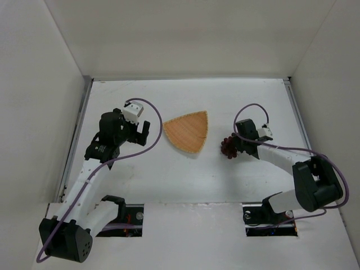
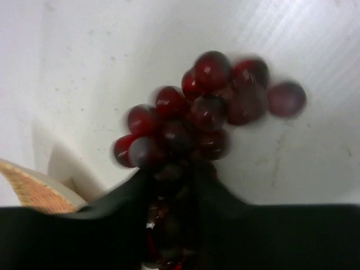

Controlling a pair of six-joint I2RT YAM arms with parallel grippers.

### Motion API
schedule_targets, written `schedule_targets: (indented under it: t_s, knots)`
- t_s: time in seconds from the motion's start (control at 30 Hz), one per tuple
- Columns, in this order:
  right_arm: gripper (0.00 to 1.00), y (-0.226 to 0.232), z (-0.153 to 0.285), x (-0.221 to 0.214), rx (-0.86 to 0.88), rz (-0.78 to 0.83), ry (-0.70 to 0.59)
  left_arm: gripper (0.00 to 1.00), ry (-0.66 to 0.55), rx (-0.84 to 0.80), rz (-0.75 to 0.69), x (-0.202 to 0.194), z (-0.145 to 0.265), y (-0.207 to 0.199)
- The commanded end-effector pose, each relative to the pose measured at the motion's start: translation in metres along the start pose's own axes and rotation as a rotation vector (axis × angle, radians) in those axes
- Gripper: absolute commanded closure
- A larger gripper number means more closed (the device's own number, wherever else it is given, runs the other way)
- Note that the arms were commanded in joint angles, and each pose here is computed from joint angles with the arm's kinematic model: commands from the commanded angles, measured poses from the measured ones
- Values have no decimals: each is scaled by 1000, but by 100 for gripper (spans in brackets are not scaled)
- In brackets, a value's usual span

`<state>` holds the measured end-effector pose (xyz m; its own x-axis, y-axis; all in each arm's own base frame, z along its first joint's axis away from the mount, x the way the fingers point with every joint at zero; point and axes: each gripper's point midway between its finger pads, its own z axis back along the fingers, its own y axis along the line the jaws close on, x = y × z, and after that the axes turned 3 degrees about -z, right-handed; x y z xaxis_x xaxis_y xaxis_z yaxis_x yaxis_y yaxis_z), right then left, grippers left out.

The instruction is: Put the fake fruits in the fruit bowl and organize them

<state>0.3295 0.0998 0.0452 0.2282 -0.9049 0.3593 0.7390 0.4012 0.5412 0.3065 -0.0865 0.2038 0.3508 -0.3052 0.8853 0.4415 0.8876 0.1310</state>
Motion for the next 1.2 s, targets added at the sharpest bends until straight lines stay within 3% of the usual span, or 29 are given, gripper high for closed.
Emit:
schedule_targets:
  t_s: [0.0,0.07,0.17,0.23,0.4,0.63,0.83,0.93,1.0,1.07,1.17]
  knots:
    - [75,37,14,19,117,41,-57,0,-46,31,26,7,2,7]
    - [88,54,24,24,172,110,-74,0,-42,49,64,2,2,11]
    - [94,110,62,20,374,320,-141,0,-51,86,178,-2,1,21]
    - [94,148,96,4,533,453,-184,0,-51,68,315,-2,1,20]
    - [95,199,134,-48,732,600,-114,0,-69,-310,502,8,4,-44]
    - [92,219,130,-116,773,647,-2,0,-75,-205,590,-18,-9,-22]
    - [67,226,107,-148,767,699,68,0,-91,-191,566,-15,-15,-15]
    - [48,231,113,-145,775,708,55,0,-94,-186,553,-14,-16,-13]
    - [27,233,121,-142,787,718,56,0,-95,-178,546,-15,-16,-11]
    - [0,235,135,-135,806,744,48,0,-94,-174,544,-15,-16,-11]
    - [0,238,166,-109,843,782,-17,0,-103,-169,528,-11,-14,-9]
